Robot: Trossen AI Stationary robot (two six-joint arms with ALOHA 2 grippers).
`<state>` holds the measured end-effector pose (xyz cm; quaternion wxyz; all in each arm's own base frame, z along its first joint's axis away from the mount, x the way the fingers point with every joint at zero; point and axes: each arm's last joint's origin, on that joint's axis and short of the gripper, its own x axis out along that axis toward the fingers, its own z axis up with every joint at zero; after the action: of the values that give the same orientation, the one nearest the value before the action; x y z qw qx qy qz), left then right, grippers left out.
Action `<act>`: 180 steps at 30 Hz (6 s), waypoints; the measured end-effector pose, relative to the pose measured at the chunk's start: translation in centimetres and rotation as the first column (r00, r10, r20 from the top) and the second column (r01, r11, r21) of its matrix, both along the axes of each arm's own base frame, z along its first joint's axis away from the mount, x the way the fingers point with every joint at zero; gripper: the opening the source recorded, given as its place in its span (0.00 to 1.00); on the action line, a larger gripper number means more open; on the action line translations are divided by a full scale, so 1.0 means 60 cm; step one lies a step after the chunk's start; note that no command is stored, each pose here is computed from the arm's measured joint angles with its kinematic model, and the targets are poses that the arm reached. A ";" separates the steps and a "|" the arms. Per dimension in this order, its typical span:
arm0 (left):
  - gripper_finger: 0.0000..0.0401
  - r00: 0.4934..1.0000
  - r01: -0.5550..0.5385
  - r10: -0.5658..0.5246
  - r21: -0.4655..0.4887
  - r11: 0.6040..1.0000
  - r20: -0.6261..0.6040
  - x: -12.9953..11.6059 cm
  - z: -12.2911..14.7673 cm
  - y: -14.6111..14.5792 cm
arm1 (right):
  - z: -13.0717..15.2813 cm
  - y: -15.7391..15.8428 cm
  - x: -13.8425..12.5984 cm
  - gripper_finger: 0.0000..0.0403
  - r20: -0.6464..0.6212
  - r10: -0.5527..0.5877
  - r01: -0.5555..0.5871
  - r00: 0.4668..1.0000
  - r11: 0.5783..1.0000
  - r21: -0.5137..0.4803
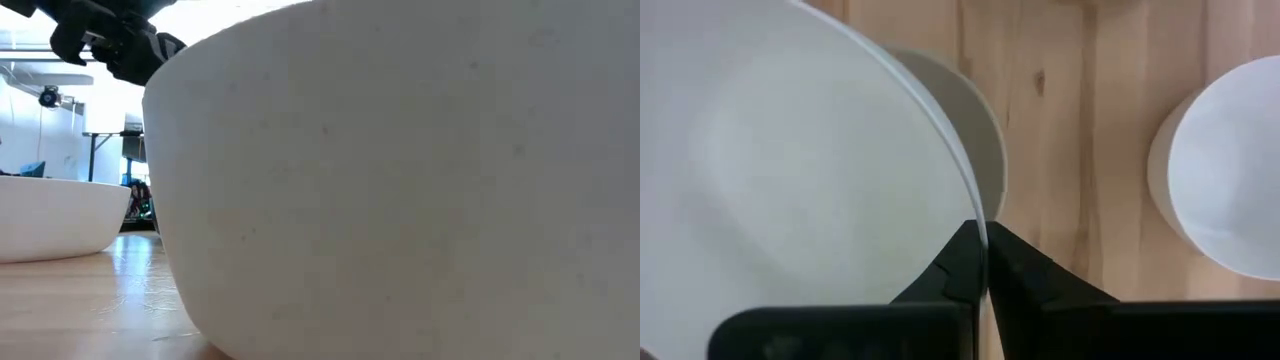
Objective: Nest bowls inside each other
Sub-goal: Stack the white bowl on top of the light brown bowl, then stack the brown bowl on top of the white bowl
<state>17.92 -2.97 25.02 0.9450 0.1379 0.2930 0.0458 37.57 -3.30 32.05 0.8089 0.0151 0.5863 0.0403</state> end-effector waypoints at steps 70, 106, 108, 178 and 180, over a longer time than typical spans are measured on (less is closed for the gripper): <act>0.00 0.996 -0.053 0.050 -0.037 0.998 -0.075 -0.020 -0.008 0.005 | -0.121 0.010 0.117 0.21 -0.195 0.355 -0.369 0.914 0.928 -0.045; 0.00 0.991 -0.088 0.077 -0.096 0.992 -0.112 -0.017 -0.027 0.002 | 0.003 0.109 -0.026 0.02 -0.185 0.176 -0.172 0.967 0.984 0.033; 0.00 0.988 -0.091 0.076 -0.113 0.989 -0.132 -0.017 -0.036 -0.001 | 0.020 0.142 -0.064 0.02 -0.103 0.167 -0.164 0.981 0.986 0.043; 0.00 0.910 0.156 -0.258 0.309 0.938 0.324 0.082 0.009 -0.046 | -0.211 0.397 -0.269 0.03 -0.242 0.328 -0.347 0.913 0.937 -0.039; 0.00 0.910 0.156 -0.258 0.309 0.938 0.324 0.082 0.009 -0.046 | -0.204 0.389 -0.269 0.02 -0.254 0.315 -0.336 0.914 0.941 -0.042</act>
<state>22.82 -5.72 25.59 0.9533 0.2882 0.0894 0.0093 21.41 20.02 19.81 0.7125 -0.1121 0.6767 0.1475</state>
